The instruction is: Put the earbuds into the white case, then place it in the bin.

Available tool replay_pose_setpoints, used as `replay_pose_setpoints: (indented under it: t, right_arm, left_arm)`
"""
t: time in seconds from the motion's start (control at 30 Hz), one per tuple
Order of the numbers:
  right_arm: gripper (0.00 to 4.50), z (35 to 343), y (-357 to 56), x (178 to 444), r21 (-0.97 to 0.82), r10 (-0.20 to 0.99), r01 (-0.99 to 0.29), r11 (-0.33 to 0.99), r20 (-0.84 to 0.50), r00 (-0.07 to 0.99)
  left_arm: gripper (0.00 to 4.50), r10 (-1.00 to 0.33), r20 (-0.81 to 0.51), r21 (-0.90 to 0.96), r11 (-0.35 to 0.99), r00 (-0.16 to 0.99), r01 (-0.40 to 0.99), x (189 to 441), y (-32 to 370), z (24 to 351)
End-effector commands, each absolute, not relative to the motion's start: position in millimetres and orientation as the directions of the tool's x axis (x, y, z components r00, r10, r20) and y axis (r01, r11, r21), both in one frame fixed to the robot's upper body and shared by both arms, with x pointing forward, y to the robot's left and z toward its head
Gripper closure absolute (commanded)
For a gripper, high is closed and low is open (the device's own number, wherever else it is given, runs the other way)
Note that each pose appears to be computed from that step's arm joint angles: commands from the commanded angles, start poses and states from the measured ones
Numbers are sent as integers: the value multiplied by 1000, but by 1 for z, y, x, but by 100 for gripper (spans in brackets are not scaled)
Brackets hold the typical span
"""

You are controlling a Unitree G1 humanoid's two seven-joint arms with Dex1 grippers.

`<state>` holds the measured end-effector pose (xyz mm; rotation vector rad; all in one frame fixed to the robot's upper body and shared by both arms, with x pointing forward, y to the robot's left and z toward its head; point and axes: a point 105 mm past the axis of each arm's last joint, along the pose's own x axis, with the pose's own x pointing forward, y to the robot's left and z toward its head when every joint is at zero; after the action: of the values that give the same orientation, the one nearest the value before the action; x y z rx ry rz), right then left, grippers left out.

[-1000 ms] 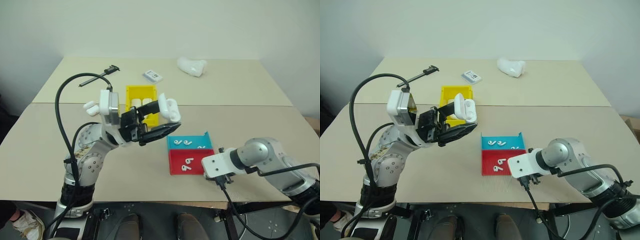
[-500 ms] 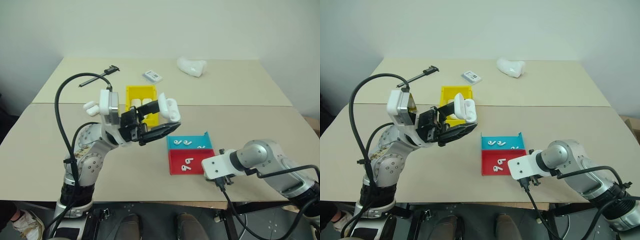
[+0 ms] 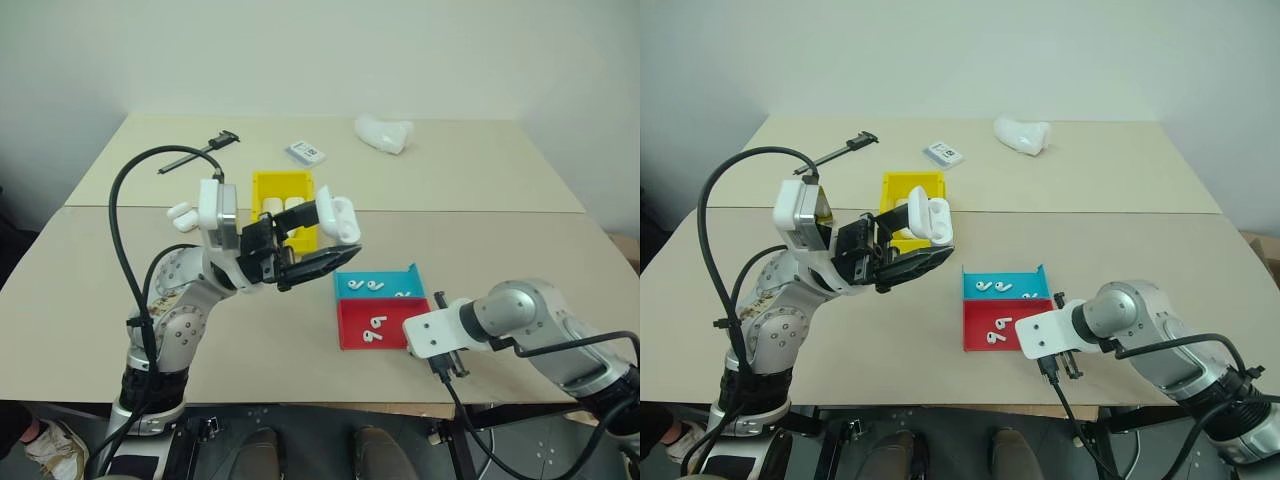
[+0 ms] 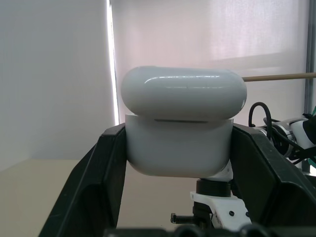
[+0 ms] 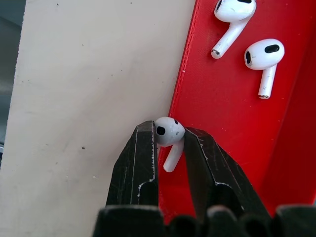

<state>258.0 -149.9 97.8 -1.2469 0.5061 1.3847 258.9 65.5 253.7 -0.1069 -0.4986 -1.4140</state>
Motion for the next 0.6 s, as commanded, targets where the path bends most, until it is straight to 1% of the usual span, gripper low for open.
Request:
replay_pose_setpoints:
  t: [0.03,0.1,0.17,0.23,0.3,0.37,0.43,0.53,0.6]
  right_arm:
    - [391,120,-146,260,-395,523,-901,-180,-814,253]
    - [391,139,-143,264,-435,607,-896,-89,-737,297]
    - [391,161,-140,268,-475,701,-880,27,-618,355]
    - [391,189,-140,273,-507,786,-839,199,-429,446]
    - [391,216,-143,271,-488,835,-799,351,-223,503]
    - [391,240,-146,265,-438,850,-771,463,-29,526]
    - [391,260,-145,258,-348,842,-770,534,144,519]
    - [391,288,-137,249,-231,800,-789,570,376,468]
    - [391,302,-128,248,-159,762,-805,571,467,448]
  left_arm:
    - [170,-910,413,264,157,36,952,252,66,265]
    - [170,-912,409,266,150,29,952,254,67,265]
    - [170,-914,404,267,135,17,954,254,68,265]
    - [170,-919,393,270,97,-18,958,253,69,265]
    - [170,-923,383,277,68,-45,959,254,69,264]
    - [170,-923,380,284,51,-63,957,257,69,265]
    - [170,-918,387,284,30,-86,958,258,67,267]
    - [170,-917,383,284,-3,-116,959,260,62,267]
    - [170,-916,379,288,-17,-130,958,262,60,268]
